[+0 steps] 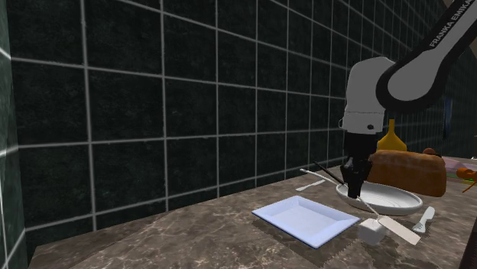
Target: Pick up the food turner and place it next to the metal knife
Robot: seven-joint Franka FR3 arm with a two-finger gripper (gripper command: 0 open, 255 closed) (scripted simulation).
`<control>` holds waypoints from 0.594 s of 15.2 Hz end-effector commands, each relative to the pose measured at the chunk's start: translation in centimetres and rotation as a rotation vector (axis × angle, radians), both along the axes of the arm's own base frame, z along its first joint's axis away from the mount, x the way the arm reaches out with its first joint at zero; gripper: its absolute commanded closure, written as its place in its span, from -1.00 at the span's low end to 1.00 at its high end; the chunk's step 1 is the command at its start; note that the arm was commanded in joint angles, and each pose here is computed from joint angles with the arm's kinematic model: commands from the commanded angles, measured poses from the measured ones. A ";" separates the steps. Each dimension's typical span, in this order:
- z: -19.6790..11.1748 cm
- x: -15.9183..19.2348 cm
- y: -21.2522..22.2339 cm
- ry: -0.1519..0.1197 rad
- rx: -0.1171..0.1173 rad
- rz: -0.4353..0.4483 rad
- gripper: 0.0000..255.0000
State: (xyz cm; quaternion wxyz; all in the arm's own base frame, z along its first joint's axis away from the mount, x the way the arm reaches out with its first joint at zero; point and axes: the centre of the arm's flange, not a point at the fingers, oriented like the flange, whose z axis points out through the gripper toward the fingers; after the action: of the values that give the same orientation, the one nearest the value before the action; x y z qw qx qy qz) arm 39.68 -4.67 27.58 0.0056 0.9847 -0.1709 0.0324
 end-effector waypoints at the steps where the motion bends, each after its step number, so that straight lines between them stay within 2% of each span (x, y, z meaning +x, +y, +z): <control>1: 0.0 -1.6 -2.2 -0.001 0.000 0.001 1.00; 3: 0.1 -2.5 -3.5 -0.001 0.000 0.001 1.00; 9: -3.1 -2.5 -3.5 -0.001 0.000 0.001 1.00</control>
State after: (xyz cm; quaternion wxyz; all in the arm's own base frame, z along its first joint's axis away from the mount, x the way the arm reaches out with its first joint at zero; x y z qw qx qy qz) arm 37.25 -8.16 24.97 0.0054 0.9849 -0.1702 0.0324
